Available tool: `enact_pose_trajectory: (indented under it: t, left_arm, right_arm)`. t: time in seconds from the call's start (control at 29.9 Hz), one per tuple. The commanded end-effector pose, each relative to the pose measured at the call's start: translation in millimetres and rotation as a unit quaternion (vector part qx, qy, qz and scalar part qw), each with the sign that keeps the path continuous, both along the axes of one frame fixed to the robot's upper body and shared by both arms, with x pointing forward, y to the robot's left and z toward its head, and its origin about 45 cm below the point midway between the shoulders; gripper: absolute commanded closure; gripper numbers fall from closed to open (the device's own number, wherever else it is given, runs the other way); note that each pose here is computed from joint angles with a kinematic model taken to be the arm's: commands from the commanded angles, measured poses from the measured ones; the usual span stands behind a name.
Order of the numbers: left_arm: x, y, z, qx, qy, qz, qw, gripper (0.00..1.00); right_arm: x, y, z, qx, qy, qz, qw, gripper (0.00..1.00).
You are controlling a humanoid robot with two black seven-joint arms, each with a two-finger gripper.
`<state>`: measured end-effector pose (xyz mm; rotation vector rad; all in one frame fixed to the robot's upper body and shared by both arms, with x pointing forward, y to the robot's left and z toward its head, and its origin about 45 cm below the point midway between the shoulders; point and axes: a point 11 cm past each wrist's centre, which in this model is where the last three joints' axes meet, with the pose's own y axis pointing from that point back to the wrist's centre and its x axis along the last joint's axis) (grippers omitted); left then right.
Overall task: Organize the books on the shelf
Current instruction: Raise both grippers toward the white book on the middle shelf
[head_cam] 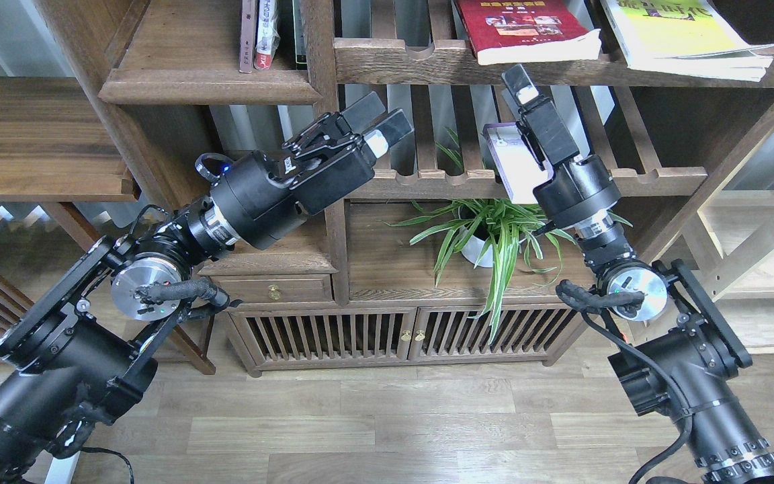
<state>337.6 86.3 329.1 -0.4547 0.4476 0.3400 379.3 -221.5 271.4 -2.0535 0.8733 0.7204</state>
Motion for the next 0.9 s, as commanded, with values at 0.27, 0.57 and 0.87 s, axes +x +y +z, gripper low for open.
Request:
enact_pose_trajectory:
  t: [0.27, 0.57, 0.87]
  left_arm:
    - [-5.0, -0.9, -0.6, 0.002, -0.012, 0.006, 1.000, 0.01]
    - [-4.7, -1.0, -1.7, 0.003, -0.011, 0.006, 1.000, 0.01]
    - [-5.8, -2.3, -1.7, 0.010, -0.013, 0.002, 1.000, 0.01]
  right_arm:
    - [1.0, 3.3, 2.5, 0.003, -0.003, 0.003, 1.000, 0.00]
    - [1.6, 4.2, 4.0, 0.002, -0.005, 0.004, 1.000, 0.00]
    - [1.9, 5.8, 4.7, 0.005, -0.006, 0.005, 1.000, 0.00]
